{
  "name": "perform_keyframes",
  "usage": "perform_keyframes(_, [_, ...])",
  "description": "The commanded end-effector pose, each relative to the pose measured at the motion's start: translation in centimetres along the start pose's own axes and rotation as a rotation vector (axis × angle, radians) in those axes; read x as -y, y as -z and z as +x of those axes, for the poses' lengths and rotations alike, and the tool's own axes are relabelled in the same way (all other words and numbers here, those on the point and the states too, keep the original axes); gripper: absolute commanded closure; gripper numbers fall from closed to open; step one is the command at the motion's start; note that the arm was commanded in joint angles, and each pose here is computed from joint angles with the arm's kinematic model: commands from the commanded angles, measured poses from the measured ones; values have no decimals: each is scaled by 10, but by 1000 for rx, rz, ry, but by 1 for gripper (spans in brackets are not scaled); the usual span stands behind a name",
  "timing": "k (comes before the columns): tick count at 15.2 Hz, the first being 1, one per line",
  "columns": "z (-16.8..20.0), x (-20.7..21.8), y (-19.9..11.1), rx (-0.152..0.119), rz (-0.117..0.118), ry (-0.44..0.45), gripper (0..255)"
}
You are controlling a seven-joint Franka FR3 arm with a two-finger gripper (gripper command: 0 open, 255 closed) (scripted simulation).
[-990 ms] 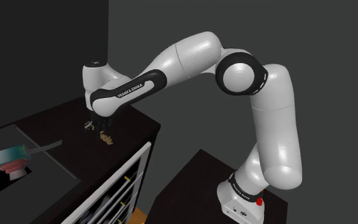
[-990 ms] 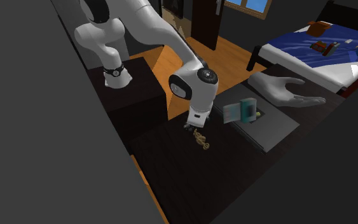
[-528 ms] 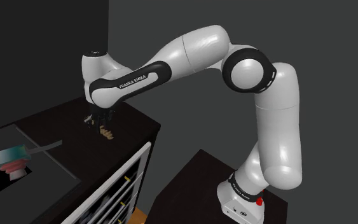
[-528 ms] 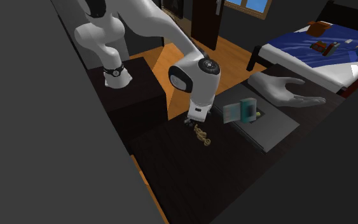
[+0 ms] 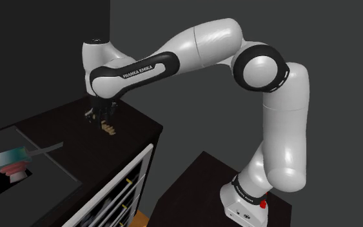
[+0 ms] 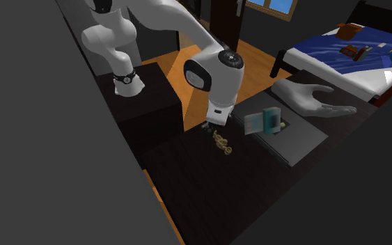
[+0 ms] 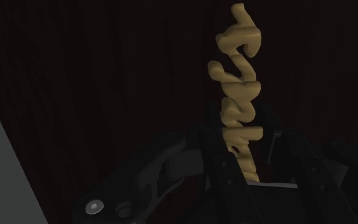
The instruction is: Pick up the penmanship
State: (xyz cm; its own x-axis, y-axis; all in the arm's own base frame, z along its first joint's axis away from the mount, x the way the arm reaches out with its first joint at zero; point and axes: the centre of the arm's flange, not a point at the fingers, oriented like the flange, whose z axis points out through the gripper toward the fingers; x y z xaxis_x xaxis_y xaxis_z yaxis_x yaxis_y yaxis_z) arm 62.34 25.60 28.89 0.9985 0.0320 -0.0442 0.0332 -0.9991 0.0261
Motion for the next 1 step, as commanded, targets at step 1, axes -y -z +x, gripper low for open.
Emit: perform_keyframes(1, [0, 1, 3, 0, 0, 0, 255])
